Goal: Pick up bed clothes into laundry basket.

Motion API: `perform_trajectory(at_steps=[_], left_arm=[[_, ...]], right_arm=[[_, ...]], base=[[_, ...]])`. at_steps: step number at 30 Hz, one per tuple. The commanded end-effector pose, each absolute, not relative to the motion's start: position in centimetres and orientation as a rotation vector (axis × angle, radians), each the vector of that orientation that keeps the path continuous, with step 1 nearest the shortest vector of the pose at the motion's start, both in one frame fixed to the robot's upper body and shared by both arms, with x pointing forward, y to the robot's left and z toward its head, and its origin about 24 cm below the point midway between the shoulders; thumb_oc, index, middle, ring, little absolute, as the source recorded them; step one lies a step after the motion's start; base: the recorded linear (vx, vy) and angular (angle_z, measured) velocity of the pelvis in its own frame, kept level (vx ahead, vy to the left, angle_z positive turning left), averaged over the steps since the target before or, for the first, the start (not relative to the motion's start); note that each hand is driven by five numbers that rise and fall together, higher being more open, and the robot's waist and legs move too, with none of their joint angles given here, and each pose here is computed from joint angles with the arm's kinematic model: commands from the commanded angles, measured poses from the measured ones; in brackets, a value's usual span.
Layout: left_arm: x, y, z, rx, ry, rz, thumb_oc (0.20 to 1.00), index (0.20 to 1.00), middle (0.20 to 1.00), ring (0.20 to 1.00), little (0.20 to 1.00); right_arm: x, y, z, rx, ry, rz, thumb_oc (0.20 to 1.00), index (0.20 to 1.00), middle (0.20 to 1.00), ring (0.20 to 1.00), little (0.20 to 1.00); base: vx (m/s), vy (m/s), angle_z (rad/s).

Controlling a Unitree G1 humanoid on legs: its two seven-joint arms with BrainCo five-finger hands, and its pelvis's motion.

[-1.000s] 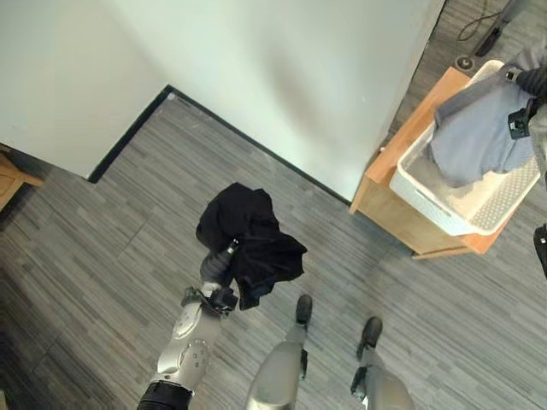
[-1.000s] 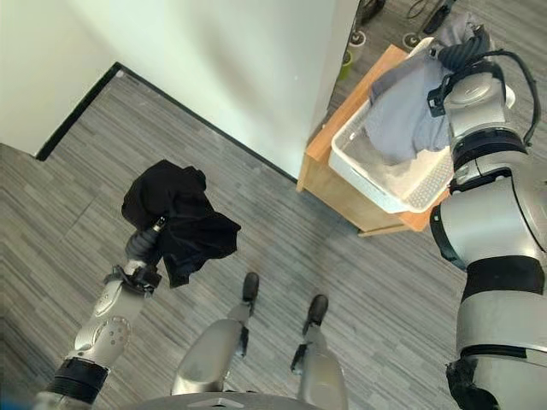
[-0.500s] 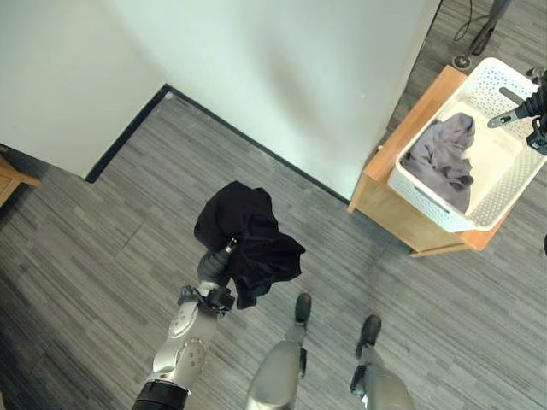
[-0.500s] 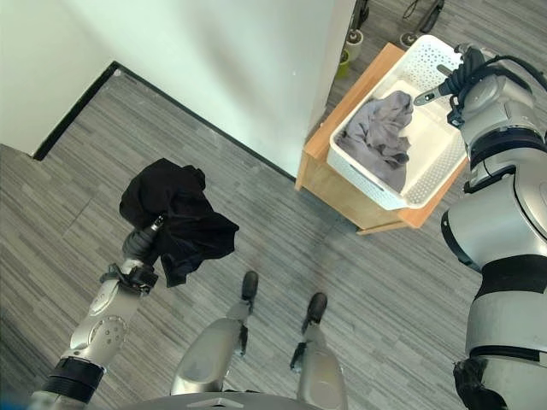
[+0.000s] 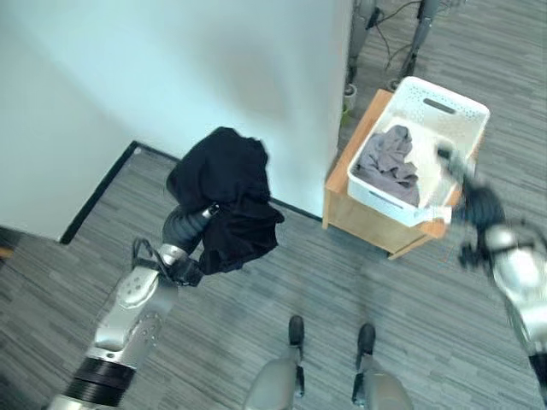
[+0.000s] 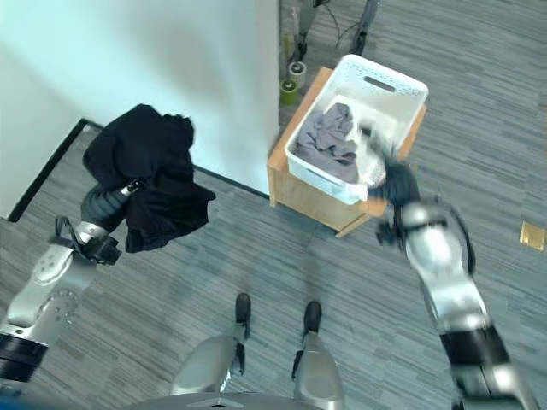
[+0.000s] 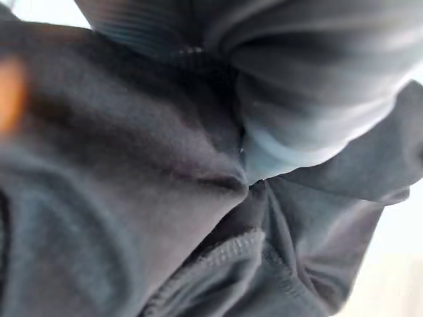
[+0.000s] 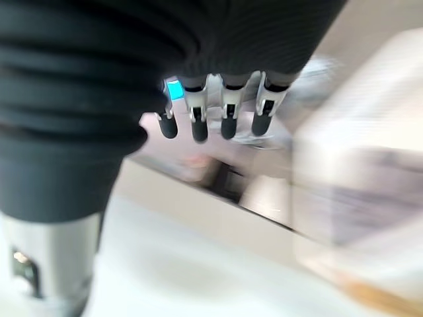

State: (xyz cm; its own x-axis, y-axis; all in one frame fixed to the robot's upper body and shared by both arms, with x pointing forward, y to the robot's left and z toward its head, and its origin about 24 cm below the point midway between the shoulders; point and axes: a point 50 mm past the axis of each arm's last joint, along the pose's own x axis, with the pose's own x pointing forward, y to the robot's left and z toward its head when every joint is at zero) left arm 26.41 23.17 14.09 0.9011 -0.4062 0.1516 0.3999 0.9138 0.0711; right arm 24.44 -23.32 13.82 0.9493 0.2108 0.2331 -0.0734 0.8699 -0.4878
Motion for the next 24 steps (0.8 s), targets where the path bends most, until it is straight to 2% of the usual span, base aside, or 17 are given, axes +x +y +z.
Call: perform_trajectory(at_steps=[1, 6, 10, 12, 14, 20, 24], left_arm=[[27.5, 21.4, 14.5, 0.063, -0.201, -0.520, 0.200, 0.200, 0.200, 0.200, 0.200], [28.9, 19.4, 16.3, 0.127, -0.240, -0.608, 0.200, 0.200, 0.200, 0.200, 0.200], [30.1, 18.0, 17.2, 0.102, -0.298, -0.596, 0.200, 0.200, 0.200, 0.200, 0.200], [31.5, 18.0, 17.5, 0.086, -0.337, -0.499, 0.200, 0.200, 0.200, 0.200, 0.200], [31.8, 18.1, 17.7, 0.087, -0.346, -0.481, 0.200, 0.200, 0.200, 0.200, 0.200], [35.8, 16.2, 21.6, 0.082, -0.436, -0.384, 0.200, 0.200, 0.200, 0.200, 0.200], [37.8, 17.4, 22.9, 0.071, -0.430, -0.256, 0.200, 0.200, 0.200, 0.200, 0.200]], right_arm=[[25.0, -22.5, 18.6, -0.536, -0.510, 0.210, 1.000, 1.000, 1.000, 1.000, 1.000], [22.8, -22.8, 18.8, -0.506, -0.529, 0.215, 1.000, 1.000, 1.000, 1.000, 1.000], [22.2, -22.7, 19.4, -0.493, -0.560, 0.222, 1.000, 1.000, 1.000, 1.000, 1.000], [22.5, -21.6, 19.7, -0.407, -0.596, 0.269, 1.000, 1.000, 1.000, 1.000, 1.000], [22.6, -21.5, 19.5, -0.392, -0.586, 0.276, 1.000, 1.000, 1.000, 1.000, 1.000], [23.2, -20.2, 19.3, -0.279, -0.552, 0.386, 1.000, 1.000, 1.000, 1.000, 1.000], [23.0, -20.0, 18.3, -0.220, -0.518, 0.407, 1.000, 1.000, 1.000, 1.000, 1.000]], base=[[0.03, 0.000, -0.37], [0.03, 0.001, -0.25], [-0.01, 0.005, -0.02], [-0.07, -0.057, -0.34], [0.00, -0.127, -0.95], [0.01, -0.156, -0.18], [0.16, 0.019, -0.10]])
